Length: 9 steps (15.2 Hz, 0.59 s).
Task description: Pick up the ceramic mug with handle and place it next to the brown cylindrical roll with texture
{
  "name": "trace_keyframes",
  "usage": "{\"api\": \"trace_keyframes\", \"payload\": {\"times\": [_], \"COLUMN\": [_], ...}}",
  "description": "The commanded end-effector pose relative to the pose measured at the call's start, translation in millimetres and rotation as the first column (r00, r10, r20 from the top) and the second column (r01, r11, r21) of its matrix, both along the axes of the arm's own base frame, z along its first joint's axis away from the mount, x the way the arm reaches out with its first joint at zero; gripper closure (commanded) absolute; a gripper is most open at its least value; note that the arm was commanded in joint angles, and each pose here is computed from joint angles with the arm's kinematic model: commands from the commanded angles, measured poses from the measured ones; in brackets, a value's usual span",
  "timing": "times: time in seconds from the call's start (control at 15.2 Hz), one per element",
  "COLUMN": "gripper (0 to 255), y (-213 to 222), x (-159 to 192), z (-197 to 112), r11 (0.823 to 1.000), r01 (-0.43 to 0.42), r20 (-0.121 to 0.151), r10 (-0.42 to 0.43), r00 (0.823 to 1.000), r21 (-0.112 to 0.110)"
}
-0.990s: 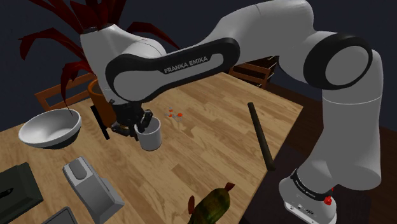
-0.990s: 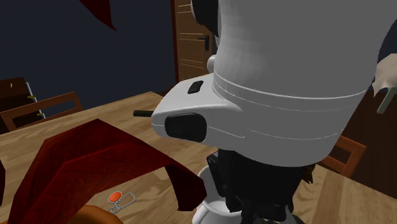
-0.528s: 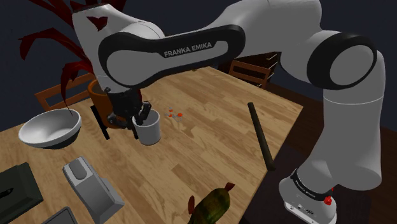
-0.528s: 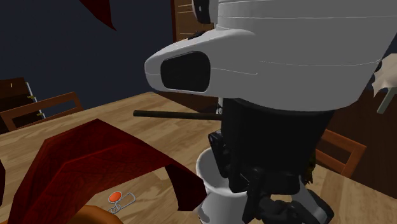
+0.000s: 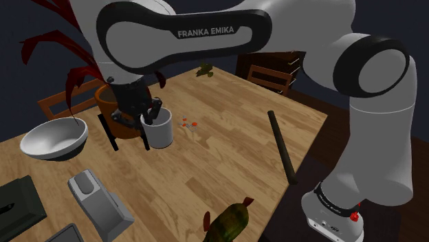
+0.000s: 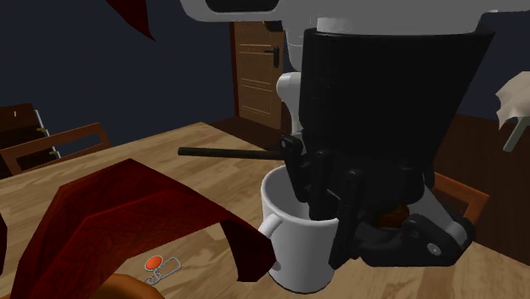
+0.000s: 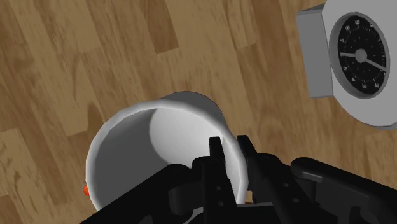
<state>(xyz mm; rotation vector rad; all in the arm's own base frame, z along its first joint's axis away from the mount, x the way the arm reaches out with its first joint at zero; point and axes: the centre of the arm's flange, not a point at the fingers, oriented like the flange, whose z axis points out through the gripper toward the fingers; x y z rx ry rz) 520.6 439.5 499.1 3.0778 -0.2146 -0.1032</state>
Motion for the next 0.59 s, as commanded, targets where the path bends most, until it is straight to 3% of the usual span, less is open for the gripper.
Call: {"api": "trace_keyframes", "payload": {"times": [0.0,0.13,0.53], "gripper": [255,255,255], "y": [0,0,-79], "x": [1,1,-1], "z": [11,20,21], "r11": [1.0,1.0,1.0], "r01": [0.0,0.0,0.0], "r20": [0.0,0.0,0.0], "r10": [0.0,0.0,0.0], "r00": [1.0,1.0,1.0], "r21": [0.0,0.0,0.0]}}
